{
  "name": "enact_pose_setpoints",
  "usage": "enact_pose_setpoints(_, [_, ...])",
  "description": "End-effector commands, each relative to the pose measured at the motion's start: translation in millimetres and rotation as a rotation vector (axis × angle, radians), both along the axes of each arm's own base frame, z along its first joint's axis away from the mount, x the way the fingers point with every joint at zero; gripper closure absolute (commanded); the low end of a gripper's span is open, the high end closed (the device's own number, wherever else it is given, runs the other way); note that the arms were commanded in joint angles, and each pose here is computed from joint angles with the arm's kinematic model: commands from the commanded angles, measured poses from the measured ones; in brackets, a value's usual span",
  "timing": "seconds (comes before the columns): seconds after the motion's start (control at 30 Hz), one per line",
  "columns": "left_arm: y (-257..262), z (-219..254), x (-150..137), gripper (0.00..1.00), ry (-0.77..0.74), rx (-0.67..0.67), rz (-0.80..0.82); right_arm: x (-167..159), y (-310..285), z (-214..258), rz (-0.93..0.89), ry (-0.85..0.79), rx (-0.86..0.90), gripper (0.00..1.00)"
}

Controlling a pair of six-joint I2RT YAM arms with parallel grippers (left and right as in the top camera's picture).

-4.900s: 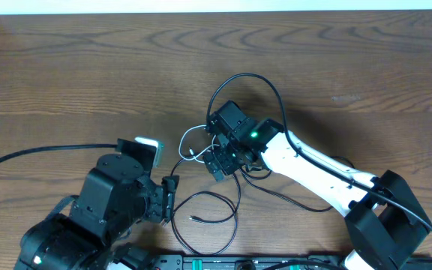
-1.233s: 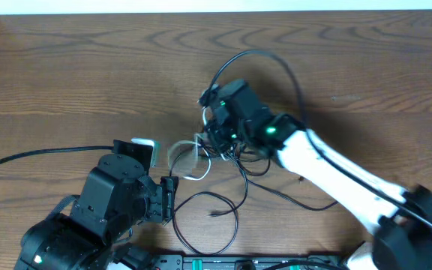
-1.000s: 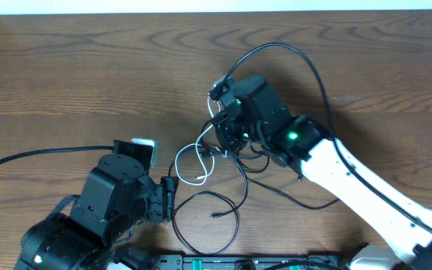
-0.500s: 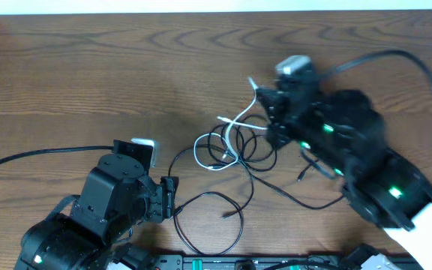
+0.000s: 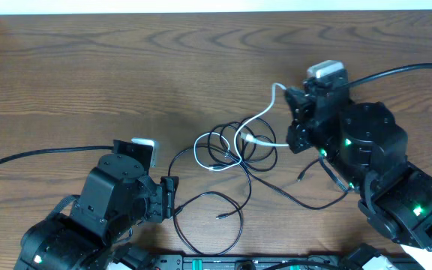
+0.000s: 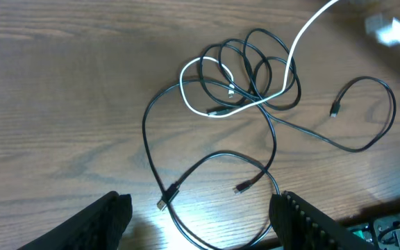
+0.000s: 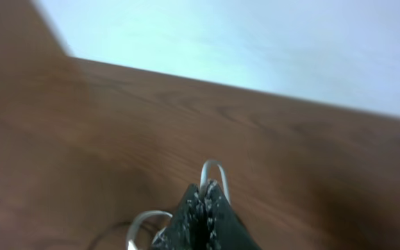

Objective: Untangle cables

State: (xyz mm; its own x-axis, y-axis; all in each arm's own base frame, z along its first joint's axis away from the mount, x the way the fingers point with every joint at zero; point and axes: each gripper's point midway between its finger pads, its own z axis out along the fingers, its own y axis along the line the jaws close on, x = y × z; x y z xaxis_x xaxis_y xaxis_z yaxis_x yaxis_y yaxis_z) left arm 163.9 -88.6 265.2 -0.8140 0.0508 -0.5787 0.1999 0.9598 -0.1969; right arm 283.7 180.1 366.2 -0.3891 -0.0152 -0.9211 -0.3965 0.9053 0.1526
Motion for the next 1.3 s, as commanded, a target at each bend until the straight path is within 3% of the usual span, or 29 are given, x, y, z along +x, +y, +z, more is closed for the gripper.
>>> enact_pose_setpoints(0.0, [2.3, -1.2, 0.8, 0.3, 0.0, 0.01, 0.009, 9.7, -39.2, -6.8, -0.241, 0.032, -0.015, 0.99])
enact_pose_setpoints(0.27, [-0.7, 3.4, 5.9, 0.3, -0.025, -0.007, 0.012, -1.1, -110.8, -37.3, -0.632, 0.117, -0.107, 0.99])
enact_pose_setpoints(0.53, [-0.6, 2.3, 5.8, 0.3, -0.022, -0.005, 0.012, 4.8, -130.7, -32.4, -0.712, 0.098, -0.095, 0.99])
enact_pose_setpoints(0.77, [-0.3, -4.7, 5.3, 0.3, -0.005, 0.005, 0.012, 25.5, -89.6, 38.3, -0.504, -0.125, 0.128, 0.99])
enact_pose_setpoints(0.97, [-0.1, -7.3, 4.9, 0.3, 0.002, 0.009, 0.011, 7.0, -115.7, 119.1, -0.566, -0.376, 0.38, 0.99])
enact_pose_setpoints(1.1, [-0.2, -7.3, 4.9, 0.3, 0.002, 0.008, 0.011, -3.2, -127.2, 118.8, -0.587, -0.374, 0.371, 0.99])
enact_pose_setpoints(1.13, [-0.2, -7.2, 5.0, 0.3, 0.002, 0.008, 0.011, -2.6, -123.9, 110.9, -0.571, -0.346, 0.345, 0.97])
enact_pose_setpoints(1.2, [-0.3, -7.1, 5.1, 0.3, 0.001, 0.008, 0.011, 1.1, -110.0, 76.5, -0.509, -0.226, 0.244, 0.64])
enact_pose_setpoints(1.27, [-0.3, -7.1, 5.1, 0.3, 0.001, 0.008, 0.011, 4.1, -97.7, 38.2, -0.464, -0.09, 0.163, 0.37])
